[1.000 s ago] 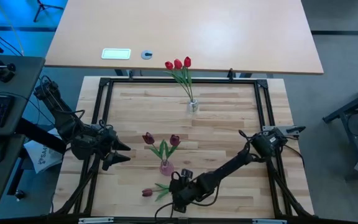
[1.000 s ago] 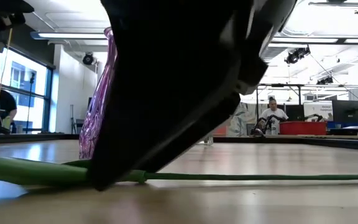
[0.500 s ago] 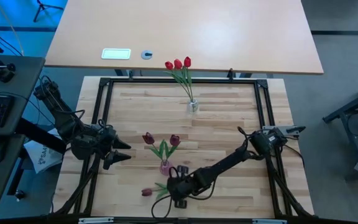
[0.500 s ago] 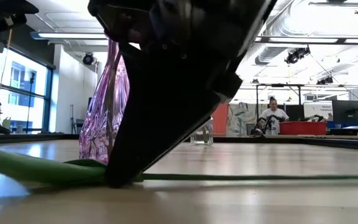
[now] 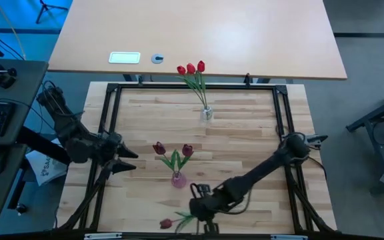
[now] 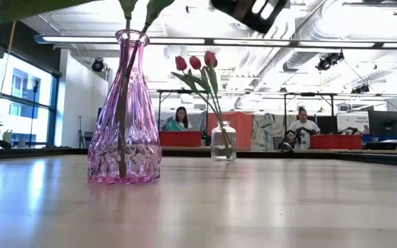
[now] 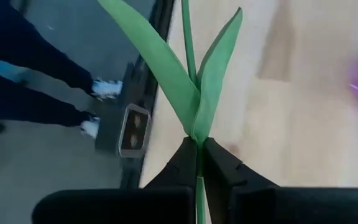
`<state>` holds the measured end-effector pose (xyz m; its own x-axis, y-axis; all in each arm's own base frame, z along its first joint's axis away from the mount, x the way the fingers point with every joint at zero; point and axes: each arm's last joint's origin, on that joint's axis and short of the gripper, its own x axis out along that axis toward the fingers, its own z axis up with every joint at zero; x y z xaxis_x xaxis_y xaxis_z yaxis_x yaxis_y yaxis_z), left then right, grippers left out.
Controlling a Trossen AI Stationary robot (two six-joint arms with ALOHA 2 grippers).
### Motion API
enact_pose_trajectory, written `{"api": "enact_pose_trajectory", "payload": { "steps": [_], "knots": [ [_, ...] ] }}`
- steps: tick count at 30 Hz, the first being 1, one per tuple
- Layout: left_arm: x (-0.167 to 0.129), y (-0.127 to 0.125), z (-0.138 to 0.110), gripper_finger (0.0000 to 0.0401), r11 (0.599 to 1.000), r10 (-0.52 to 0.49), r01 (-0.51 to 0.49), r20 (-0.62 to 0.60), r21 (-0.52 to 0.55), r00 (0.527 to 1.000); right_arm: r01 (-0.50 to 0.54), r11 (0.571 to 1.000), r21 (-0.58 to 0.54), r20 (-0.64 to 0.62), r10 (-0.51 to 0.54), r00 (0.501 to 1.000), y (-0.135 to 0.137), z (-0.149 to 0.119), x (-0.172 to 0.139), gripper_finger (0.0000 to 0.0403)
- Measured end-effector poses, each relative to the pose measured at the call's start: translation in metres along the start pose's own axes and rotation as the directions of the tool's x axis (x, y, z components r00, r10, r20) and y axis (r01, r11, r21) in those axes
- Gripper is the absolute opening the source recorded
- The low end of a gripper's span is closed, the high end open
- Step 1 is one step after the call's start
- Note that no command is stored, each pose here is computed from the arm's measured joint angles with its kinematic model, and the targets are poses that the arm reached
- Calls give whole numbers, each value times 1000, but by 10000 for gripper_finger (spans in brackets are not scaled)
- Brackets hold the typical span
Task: Sort flowers into vase by color
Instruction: Put the dark red tulip into the violet flower vase
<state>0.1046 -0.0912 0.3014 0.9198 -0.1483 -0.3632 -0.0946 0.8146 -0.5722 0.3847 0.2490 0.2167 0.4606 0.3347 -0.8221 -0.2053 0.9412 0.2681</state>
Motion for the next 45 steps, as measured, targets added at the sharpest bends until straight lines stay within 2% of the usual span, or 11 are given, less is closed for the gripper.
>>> {"api": "enact_pose_trajectory", "payload": {
  "steps": [6,10,14,17,19,22,27,29,32,36,45],
  "knots": [
    [-11,3,10,259,1000,-3,2,76,21,997,141,989,-54,-58,-144,988,27,-23,-49,1],
    [-15,5,13,259,1000,-3,3,103,9,995,264,964,-18,-146,-264,953,38,-51,-50,1],
    [-17,6,14,259,1000,0,0,114,5,993,125,979,159,39,-133,990,52,-74,-37,0],
    [-17,6,14,259,1000,2,-3,117,6,993,-76,964,253,268,5,963,53,-87,-21,0],
    [-17,6,14,259,1000,8,-9,124,5,992,-231,937,263,476,83,876,45,-81,-15,0],
    [-17,6,14,259,1000,20,-21,139,3,990,-365,916,168,757,118,643,26,-58,-25,0],
    [-17,7,15,259,999,35,-35,162,-3,986,-147,988,45,932,12,361,-9,-26,-47,0],
    [-17,6,16,259,999,39,-37,179,-11,983,-62,998,6,970,9,242,-22,-13,-60,0],
    [-17,6,17,259,999,51,-49,195,-16,979,44,999,-16,994,11,109,-40,2,-76,0],
    [-17,7,17,259,998,62,-59,210,-19,976,142,989,-31,999,28,24,-53,15,-89,0],
    [-17,7,18,259,996,91,-88,244,-25,965,229,973,42,998,-32,-49,-68,41,-90,0]
  ]
}}
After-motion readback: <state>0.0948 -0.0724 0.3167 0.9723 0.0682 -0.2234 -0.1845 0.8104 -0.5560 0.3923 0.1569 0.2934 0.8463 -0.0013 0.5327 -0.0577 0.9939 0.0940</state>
